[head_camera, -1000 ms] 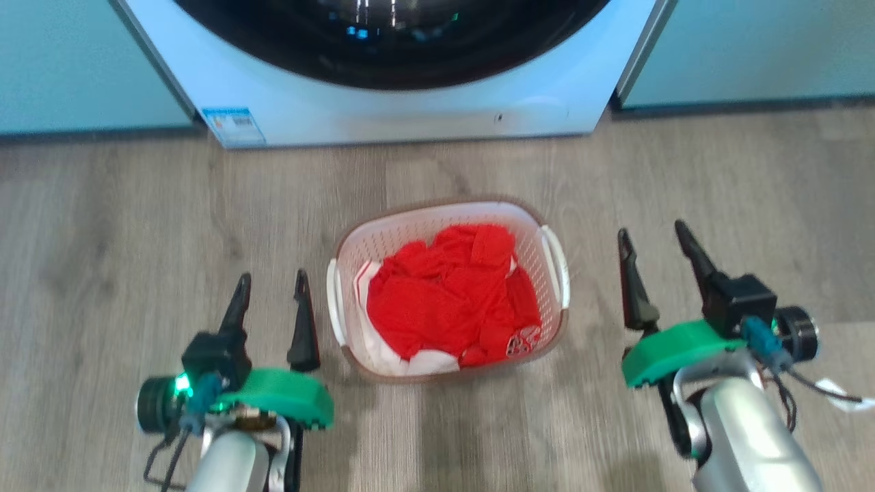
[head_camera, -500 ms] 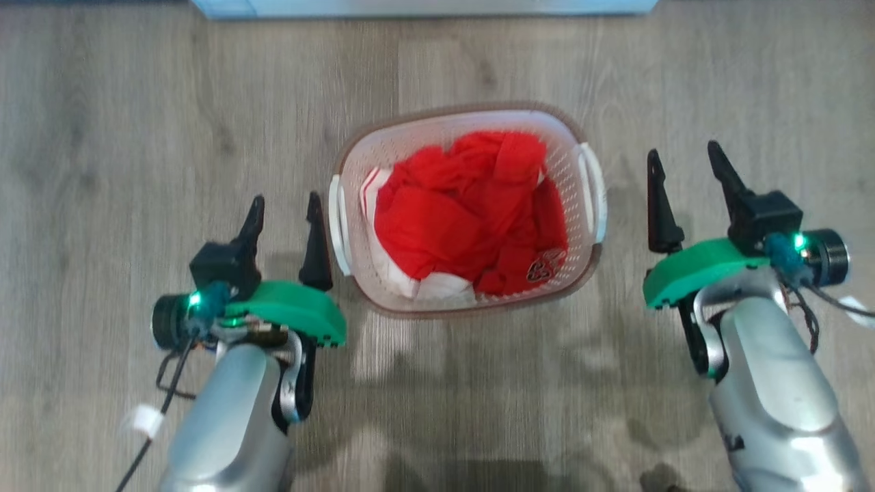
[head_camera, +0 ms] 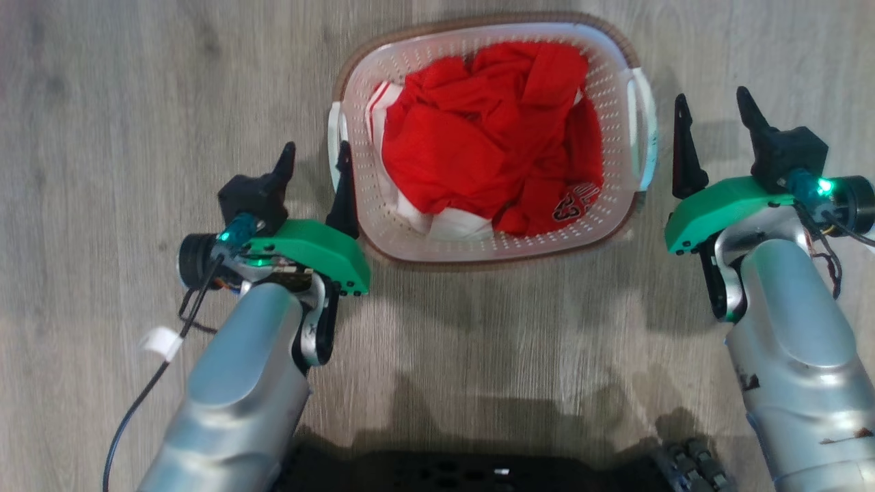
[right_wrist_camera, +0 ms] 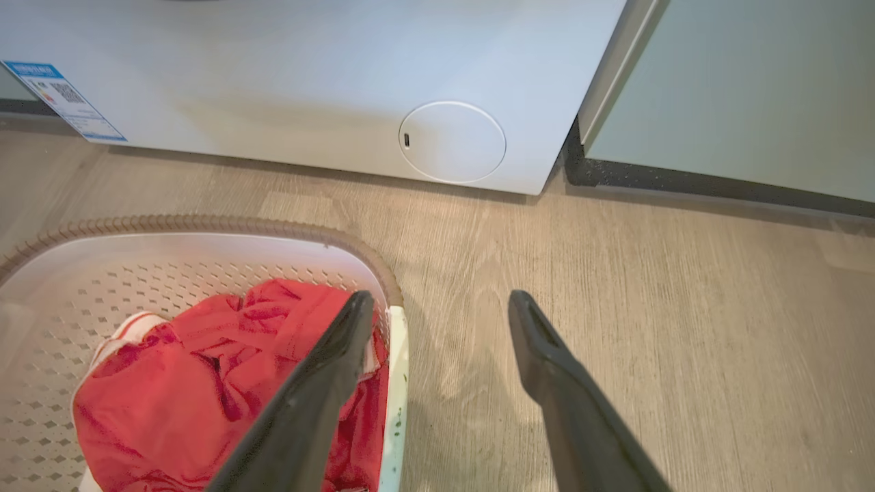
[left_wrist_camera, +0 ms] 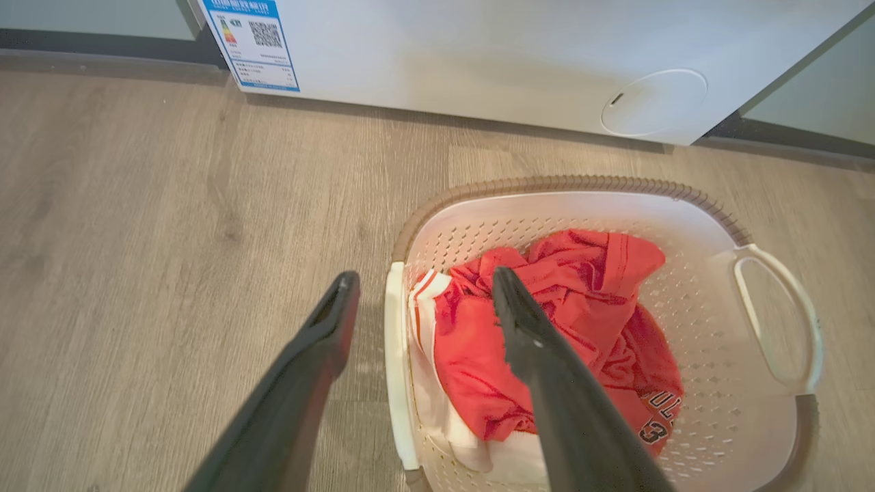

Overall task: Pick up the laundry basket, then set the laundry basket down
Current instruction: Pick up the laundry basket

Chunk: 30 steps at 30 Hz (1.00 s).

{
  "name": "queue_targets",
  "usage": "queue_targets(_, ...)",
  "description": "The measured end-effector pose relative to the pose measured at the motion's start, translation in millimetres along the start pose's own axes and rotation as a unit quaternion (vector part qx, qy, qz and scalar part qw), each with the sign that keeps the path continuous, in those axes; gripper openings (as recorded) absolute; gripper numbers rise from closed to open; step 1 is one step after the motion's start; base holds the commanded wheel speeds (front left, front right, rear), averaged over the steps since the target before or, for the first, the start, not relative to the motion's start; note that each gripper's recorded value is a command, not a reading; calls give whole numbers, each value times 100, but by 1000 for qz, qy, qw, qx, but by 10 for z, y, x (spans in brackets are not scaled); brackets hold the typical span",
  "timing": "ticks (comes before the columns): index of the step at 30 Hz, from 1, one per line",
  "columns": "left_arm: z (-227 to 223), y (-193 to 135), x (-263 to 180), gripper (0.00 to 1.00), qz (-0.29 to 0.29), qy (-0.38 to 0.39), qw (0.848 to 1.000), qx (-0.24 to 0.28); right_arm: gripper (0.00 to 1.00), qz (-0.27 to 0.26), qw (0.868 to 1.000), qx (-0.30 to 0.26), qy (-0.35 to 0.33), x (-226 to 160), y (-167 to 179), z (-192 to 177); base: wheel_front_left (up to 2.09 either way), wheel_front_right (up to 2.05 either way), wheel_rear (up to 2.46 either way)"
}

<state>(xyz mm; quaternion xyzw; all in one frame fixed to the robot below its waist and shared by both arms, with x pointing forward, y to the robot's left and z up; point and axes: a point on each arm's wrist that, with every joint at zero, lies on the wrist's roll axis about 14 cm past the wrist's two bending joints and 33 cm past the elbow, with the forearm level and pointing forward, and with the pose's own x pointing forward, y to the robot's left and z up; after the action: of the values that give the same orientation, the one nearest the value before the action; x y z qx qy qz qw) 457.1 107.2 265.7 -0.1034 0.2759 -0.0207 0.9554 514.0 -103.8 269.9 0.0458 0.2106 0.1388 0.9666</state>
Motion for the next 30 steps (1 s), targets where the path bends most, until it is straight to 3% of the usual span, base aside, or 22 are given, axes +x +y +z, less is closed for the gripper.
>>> queue_targets(12,-602,38,128,100,2,92,996,-22,100,5,998,9,56,146,2,-523,0,0,0)
queue_targets(30,-1028,111,268,100,7,156,987,-32,100,16,996,9,91,312,-3,-954,0,0,0)
